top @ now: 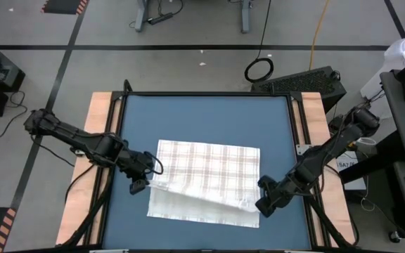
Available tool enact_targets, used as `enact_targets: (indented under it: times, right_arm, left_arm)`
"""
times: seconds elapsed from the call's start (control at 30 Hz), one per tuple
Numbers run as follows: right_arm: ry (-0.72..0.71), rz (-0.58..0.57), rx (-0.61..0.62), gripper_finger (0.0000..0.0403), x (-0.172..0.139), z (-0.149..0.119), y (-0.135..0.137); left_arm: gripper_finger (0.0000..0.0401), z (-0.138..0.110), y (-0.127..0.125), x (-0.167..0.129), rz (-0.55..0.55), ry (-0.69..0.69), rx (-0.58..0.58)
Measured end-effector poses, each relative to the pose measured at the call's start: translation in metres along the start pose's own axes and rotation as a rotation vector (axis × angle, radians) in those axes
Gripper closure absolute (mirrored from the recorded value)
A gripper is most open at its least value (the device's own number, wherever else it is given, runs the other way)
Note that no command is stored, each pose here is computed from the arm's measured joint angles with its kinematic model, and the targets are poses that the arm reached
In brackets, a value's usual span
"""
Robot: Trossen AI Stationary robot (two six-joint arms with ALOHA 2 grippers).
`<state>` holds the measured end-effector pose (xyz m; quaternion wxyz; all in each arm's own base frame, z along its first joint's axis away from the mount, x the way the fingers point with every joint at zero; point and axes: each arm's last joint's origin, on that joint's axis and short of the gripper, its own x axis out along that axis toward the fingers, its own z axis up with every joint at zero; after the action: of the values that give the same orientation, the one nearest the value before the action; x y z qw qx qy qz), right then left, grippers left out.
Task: Roll towel
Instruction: Fold the white towel
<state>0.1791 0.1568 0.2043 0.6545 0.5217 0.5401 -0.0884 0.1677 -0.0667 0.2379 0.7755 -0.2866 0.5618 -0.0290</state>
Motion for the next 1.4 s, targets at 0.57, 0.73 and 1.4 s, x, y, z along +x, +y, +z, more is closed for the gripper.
enact_targets:
  times: [0.57,0.73,1.4]
  right_arm:
    - [0.013,-0.062,-0.022,0.0399,0.024,-0.006,-0.003]
    - [0.027,-0.037,-0.043,0.0399,0.029,-0.008,0.0]
    - [0.073,0.026,-0.03,0.0399,0.031,-0.019,0.005]
  left_arm:
    - [0.039,0.0,0.003,0.014,-0.035,-0.023,0.044]
    - [0.039,-0.004,-0.002,0.022,-0.03,0.019,0.073]
    - [0.039,-0.021,-0.024,0.04,-0.07,0.086,0.099]
